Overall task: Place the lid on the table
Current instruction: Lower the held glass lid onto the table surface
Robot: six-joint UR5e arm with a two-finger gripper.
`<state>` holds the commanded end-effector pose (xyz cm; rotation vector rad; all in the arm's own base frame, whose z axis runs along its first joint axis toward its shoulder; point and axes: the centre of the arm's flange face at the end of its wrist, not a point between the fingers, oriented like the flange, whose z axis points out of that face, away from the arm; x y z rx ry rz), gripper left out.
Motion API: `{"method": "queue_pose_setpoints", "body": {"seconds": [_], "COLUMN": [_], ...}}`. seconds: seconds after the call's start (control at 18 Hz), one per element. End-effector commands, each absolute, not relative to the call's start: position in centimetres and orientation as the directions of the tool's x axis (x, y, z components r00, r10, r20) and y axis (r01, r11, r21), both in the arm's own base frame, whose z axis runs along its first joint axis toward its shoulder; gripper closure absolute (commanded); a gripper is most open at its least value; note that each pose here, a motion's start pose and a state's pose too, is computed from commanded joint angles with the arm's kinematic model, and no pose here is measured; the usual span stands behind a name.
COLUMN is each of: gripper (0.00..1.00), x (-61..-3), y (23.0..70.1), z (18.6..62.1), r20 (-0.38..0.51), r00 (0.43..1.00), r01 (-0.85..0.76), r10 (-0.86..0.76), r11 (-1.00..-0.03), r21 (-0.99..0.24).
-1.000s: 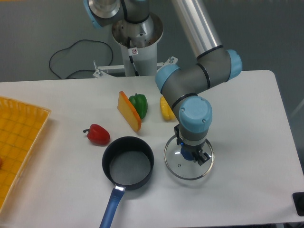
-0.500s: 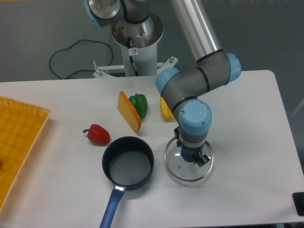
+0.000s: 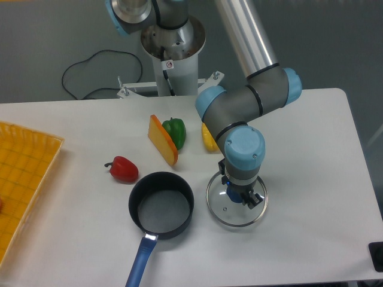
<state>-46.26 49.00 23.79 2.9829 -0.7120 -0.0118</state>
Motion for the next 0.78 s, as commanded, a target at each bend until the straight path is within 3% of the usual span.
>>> {"method": "queue_pose_setpoints", "body": {"seconds": [0.78], "gripper": [0.42], "x": [-46.2], "y": [48.95], "z": [23.03], "r20": [0.016], "r00": [0.893], "r01": [-0.45], "r10": [-0.45], "r11": [-0.89], "r21": [0.075]}}
